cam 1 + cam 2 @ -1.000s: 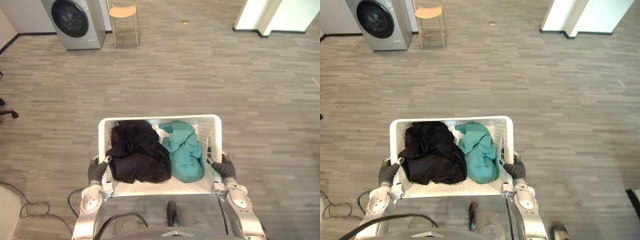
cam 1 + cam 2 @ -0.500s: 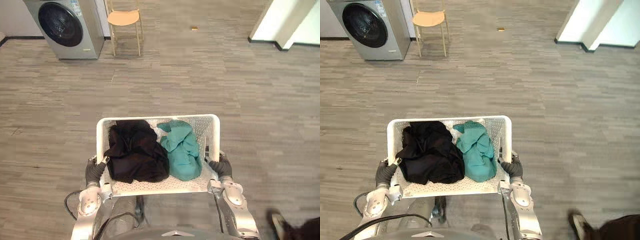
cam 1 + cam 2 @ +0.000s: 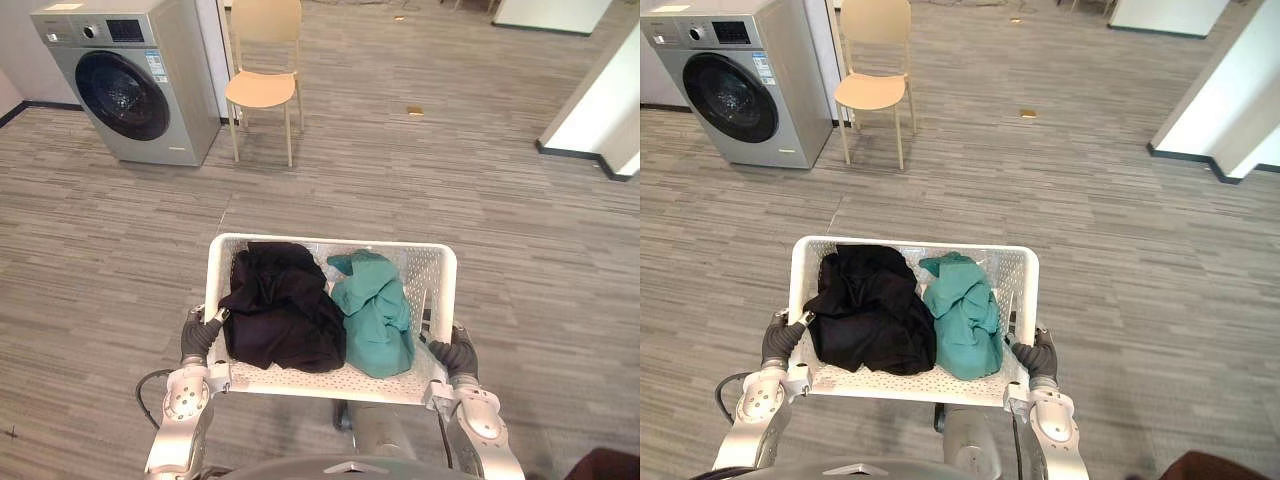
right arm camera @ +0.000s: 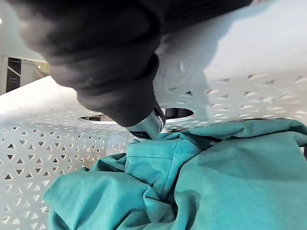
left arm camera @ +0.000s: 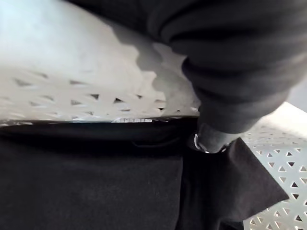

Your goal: Pick up the laundry basket with both hands and put the clothes into the washing machine.

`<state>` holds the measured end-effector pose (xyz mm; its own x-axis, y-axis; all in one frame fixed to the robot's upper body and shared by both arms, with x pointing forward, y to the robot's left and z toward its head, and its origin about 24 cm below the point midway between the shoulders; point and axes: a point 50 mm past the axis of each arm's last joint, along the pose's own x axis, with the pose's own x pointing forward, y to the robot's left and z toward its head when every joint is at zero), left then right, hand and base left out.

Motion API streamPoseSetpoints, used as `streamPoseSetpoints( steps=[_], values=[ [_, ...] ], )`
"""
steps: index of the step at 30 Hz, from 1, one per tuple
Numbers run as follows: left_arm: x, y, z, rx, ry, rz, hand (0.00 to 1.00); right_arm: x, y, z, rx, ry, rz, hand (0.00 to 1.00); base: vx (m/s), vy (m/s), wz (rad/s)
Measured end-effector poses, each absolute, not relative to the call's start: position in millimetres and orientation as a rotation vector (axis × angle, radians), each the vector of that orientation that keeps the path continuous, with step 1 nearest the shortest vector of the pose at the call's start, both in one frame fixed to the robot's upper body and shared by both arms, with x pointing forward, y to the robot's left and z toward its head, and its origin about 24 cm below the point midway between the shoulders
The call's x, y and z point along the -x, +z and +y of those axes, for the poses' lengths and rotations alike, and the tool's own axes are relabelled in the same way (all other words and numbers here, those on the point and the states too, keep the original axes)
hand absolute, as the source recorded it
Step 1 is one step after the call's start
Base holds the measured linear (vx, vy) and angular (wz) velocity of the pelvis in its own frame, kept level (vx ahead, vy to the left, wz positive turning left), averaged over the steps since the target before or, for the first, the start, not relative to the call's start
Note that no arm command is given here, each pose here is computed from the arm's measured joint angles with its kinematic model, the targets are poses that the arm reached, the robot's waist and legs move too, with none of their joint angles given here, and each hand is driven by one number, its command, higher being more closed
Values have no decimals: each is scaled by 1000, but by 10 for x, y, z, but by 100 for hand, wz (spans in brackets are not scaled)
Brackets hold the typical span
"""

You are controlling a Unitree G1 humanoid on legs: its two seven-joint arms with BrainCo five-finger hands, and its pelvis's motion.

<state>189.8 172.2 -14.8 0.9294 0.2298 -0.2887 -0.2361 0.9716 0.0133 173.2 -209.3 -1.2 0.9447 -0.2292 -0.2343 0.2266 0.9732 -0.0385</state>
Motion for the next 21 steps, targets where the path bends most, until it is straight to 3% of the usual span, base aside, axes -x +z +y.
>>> streamPoseSetpoints(
  steps=[8,15,21],
  values=[
    [-1900,-116,1665,86,243,268,100,-1847,134,-2146,34,-233,176,100,742,-203,-23],
    [-1733,-65,1770,90,314,258,100,-1936,97,-2037,18,-185,177,100,827,136,-39],
    [-1735,-76,1889,-2,308,283,100,-1866,-179,-1915,-44,-193,282,100,865,65,36]
  ],
)
